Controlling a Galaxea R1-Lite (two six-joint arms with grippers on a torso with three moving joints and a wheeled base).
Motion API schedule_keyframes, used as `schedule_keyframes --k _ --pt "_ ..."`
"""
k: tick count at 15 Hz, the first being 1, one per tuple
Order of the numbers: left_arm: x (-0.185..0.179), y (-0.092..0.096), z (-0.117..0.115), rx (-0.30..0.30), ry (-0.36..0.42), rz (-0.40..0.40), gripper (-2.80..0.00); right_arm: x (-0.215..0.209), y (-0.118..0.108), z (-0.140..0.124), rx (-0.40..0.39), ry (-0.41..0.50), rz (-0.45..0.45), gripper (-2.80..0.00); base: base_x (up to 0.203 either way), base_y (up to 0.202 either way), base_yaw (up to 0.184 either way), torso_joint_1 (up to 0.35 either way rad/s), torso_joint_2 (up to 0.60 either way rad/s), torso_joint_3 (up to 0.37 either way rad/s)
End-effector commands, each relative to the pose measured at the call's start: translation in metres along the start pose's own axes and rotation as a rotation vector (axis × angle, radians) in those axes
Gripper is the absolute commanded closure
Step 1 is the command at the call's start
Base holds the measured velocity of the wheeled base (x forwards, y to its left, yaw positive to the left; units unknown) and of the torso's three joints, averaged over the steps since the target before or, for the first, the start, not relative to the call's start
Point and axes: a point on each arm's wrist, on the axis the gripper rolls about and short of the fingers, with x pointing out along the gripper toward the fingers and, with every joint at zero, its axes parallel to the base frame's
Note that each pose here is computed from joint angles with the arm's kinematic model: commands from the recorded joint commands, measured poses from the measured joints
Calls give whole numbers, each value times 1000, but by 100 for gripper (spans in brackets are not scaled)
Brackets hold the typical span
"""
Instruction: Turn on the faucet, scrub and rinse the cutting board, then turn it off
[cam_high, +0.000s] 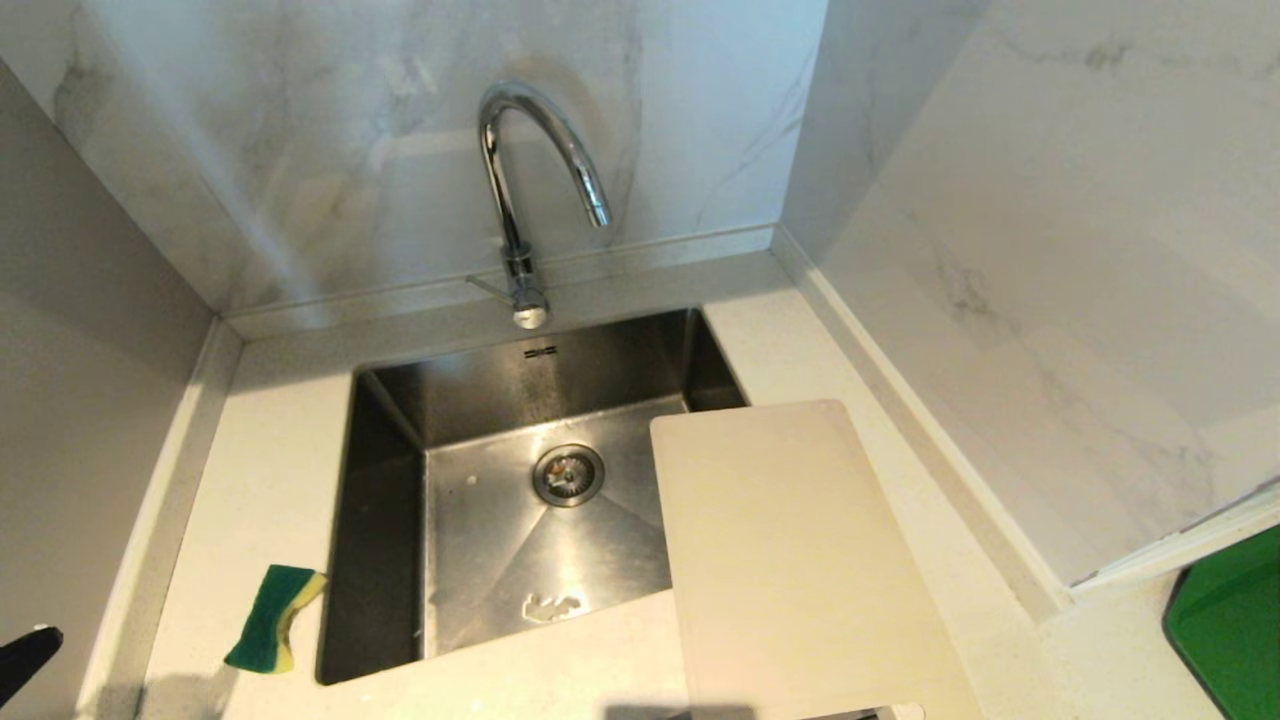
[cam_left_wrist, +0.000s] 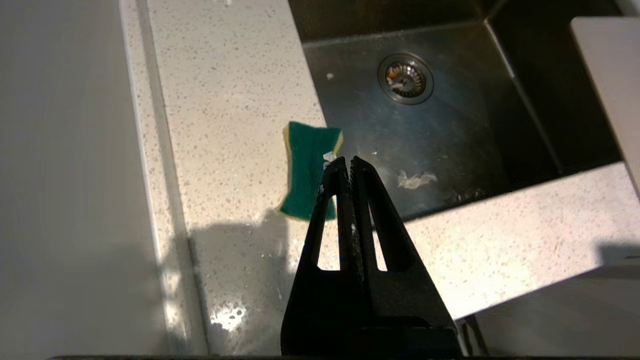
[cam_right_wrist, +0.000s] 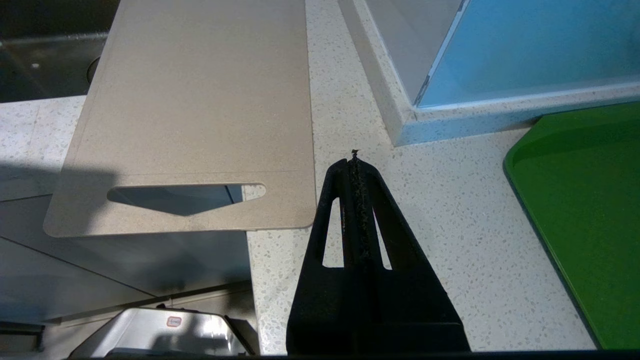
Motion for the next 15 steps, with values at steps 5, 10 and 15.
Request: schedule_keyframes --k 5,10,15 --pt "-53 -13 -44 100 -73 -40 0 0 0 0 -1 0 1 0 0 0 0 0 0 0" --pt "-69 -10 -67 159 -241 2 0 0 0 0 -1 0 0 0 0 0 0 0 0 0" --pt "-67 -7 -74 135 -171 78 0 0 0 0 -1 1 1 0 0 0 0 0 0 0"
